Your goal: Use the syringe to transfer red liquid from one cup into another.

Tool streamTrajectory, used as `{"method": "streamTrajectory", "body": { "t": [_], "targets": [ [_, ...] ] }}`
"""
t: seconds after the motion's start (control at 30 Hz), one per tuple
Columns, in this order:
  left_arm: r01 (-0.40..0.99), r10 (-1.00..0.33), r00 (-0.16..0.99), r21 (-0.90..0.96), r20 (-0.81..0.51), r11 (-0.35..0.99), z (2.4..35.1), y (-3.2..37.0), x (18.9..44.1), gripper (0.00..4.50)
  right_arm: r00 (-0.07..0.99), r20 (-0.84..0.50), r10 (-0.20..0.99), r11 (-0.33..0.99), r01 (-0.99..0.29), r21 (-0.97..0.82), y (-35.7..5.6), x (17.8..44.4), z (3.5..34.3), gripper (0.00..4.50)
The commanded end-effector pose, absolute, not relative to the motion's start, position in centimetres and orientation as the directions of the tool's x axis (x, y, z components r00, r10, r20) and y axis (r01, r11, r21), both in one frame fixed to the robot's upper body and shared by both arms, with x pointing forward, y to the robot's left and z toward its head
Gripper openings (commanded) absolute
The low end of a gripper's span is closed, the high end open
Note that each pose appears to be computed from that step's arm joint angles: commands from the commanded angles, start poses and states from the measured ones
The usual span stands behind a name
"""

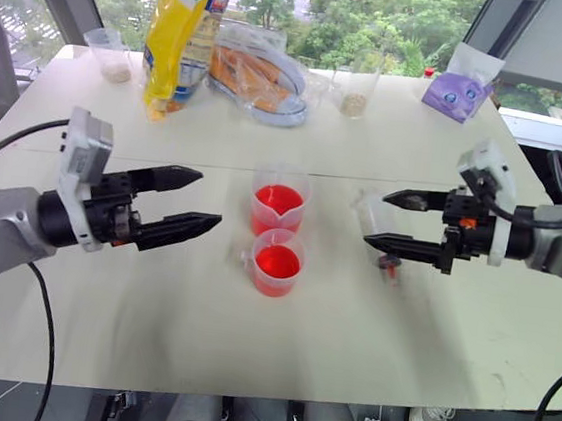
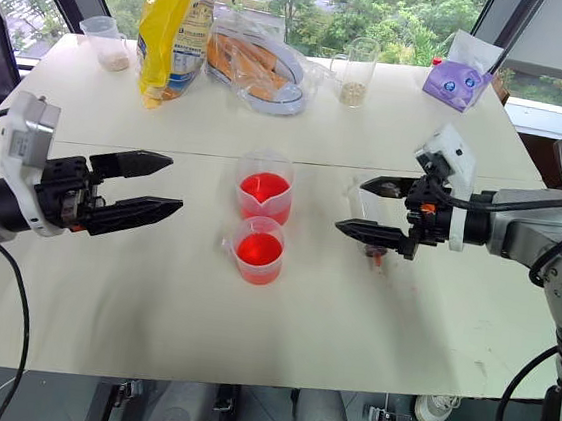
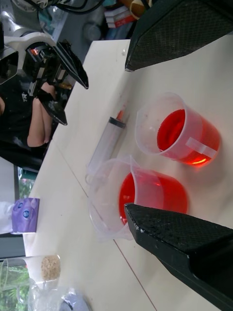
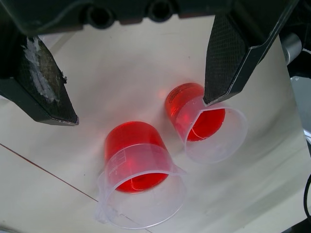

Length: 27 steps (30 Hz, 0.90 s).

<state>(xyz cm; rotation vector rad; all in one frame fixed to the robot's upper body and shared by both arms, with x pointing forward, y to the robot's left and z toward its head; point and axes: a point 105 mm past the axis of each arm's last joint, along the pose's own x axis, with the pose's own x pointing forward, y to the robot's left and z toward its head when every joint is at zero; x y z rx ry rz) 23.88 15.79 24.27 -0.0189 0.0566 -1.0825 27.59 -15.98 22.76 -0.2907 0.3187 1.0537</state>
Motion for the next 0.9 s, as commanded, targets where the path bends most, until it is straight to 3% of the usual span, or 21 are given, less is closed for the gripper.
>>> {"method": "streamTrajectory", "body": {
  "t": [0.03,0.53,0.9],
  "targets": [
    [0.887,-0.888,0.46,-0.022,-0.008,0.461,25.2,15.7,23.6,4.5,0.468,-0.365,0.805,0.454,-0.881,-0.13,-15.6,27.6,23.9,4.46],
    [0.887,-0.887,0.462,-0.023,-0.001,0.462,25.3,15.9,23.8,4.5,0.481,-0.389,0.785,0.478,-0.871,-0.112,-16.0,27.4,23.3,4.46],
    [0.891,-0.892,0.453,-0.03,0.01,0.452,24.6,15.5,23.9,4.5,0.59,-0.504,0.63,0.657,-0.752,-0.06,-17.5,30.1,22.0,4.46]
  ]
}}
